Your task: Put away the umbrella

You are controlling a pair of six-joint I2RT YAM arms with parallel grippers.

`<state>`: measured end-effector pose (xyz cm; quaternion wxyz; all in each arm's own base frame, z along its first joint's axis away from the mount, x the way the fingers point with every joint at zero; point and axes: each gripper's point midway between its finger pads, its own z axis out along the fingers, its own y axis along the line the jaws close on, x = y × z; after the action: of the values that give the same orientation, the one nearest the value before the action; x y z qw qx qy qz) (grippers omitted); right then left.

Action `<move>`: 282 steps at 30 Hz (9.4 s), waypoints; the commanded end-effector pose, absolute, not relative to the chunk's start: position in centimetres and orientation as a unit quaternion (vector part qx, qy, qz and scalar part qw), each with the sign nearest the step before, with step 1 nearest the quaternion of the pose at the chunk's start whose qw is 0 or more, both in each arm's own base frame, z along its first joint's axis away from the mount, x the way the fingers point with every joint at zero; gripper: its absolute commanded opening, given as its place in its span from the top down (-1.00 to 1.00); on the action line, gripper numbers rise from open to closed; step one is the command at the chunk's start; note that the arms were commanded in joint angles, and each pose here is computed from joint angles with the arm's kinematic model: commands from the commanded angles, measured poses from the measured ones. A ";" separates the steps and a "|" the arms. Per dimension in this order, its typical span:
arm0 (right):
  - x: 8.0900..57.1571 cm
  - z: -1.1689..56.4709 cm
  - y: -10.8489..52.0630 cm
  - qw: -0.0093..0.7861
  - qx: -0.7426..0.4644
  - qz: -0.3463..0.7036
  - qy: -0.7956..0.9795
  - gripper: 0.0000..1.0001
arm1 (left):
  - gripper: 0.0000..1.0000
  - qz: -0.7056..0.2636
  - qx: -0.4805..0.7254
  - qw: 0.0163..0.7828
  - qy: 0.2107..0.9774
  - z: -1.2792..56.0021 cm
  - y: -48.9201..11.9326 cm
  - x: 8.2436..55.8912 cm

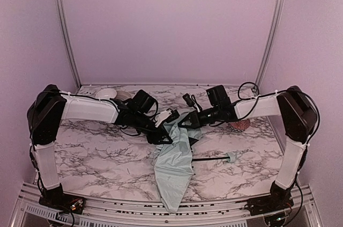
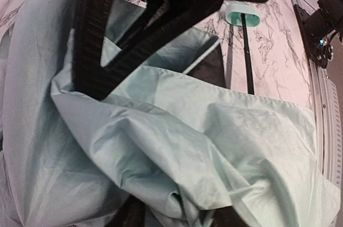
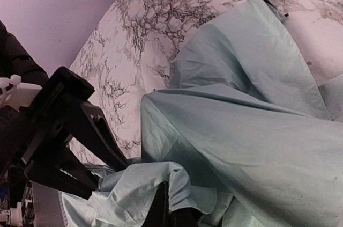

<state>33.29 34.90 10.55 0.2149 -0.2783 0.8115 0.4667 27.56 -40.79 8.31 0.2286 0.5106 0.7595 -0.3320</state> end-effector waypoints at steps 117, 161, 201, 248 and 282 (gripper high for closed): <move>32.4 7.5 39.9 0.238 -0.363 0.434 0.789 1.00 | -0.22 -0.397 0.338 0.298 0.799 8.7 -33.8 34.7; 38.7 16.3 35.2 0.326 -0.268 0.392 0.817 -0.14 | 1.00 -0.402 0.420 0.334 0.742 11.7 -37.6 29.3; 37.3 10.2 35.3 0.213 -0.216 0.439 0.846 0.96 | 1.00 -0.296 0.329 0.250 0.861 0.2 -33.8 30.9; 23.6 1.3 38.3 0.205 -0.719 0.016 0.663 0.18 | 0.56 -0.292 0.324 0.246 0.866 2.4 -33.3 34.0; 17.4 -1.3 36.5 -0.167 -0.452 0.426 0.766 0.61 | -0.60 -0.094 0.749 0.436 0.490 10.6 -34.1 16.8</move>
<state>20.00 40.18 3.79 -0.0353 -0.5280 0.7079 0.4678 15.98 -33.96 14.50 0.4825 0.6776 0.5172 -0.2013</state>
